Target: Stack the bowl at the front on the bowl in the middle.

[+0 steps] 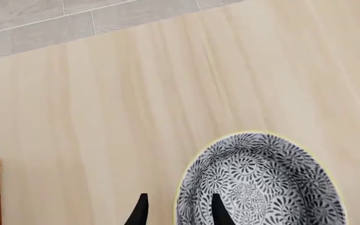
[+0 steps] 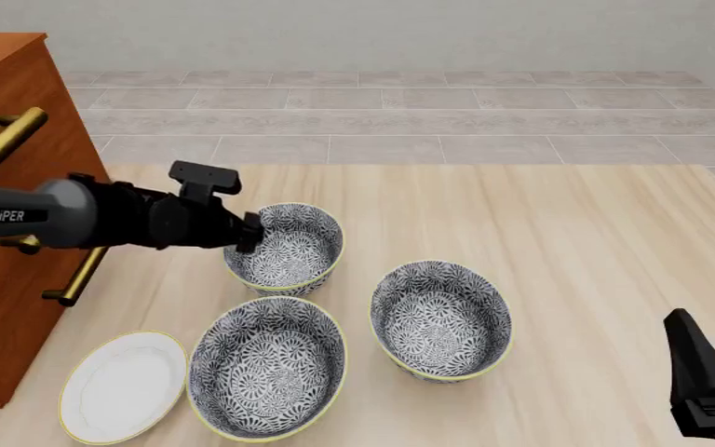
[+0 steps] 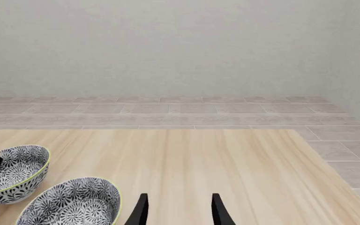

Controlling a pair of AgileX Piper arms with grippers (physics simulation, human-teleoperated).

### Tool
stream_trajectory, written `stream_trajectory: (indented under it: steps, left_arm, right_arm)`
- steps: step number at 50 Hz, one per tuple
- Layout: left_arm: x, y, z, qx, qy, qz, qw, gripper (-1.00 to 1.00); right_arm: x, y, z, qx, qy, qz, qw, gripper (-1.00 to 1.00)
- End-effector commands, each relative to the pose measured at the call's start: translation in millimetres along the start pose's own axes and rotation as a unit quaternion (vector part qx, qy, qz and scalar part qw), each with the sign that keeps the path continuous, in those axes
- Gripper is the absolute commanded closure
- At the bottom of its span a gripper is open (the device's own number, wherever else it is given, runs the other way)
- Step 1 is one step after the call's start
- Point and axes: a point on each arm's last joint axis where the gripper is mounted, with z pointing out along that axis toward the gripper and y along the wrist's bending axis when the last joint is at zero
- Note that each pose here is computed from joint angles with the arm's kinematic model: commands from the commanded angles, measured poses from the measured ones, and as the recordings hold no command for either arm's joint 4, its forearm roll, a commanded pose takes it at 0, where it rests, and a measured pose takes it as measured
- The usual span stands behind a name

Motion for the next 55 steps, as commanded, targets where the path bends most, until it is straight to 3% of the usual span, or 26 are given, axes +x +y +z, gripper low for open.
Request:
stream_trajectory:
  steps: [1, 28, 29, 49, 55]
  left_arm:
    - [2.6, 0.6, 5.2, -0.001, 0.002, -0.006, 1.0, -1.0]
    - [4.3, 1.3, 15.3, -0.001, 0.008, -0.005, 1.0, -1.0]
    - [3.1, 3.3, 13.6, -0.003, 0.005, -0.005, 1.0, 1.0]
    - [-16.7, 14.5, -7.7, -0.014, -0.025, -0.013, 0.9995, 1.0]
    - [-29.2, 6.4, -21.4, -0.006, -0.039, -0.015, 0.9991, 1.0]
  right_arm:
    - [0.0, 0.0, 0.0, 0.0, 0.0, 0.0, 1.0, -1.0]
    - [0.0, 0.0, 0.0, 0.0, 0.0, 0.0, 1.0, -1.0]
    - [0.0, 0.0, 0.1, 0.0, 0.0, 0.0, 1.0, -1.0]
    - [0.0, 0.1, 0.0, 0.0, 0.0, 0.0, 1.0, -1.0]
    - [0.0, 0.0, 0.0, 0.0, 0.0, 0.0, 1.0, -1.0]
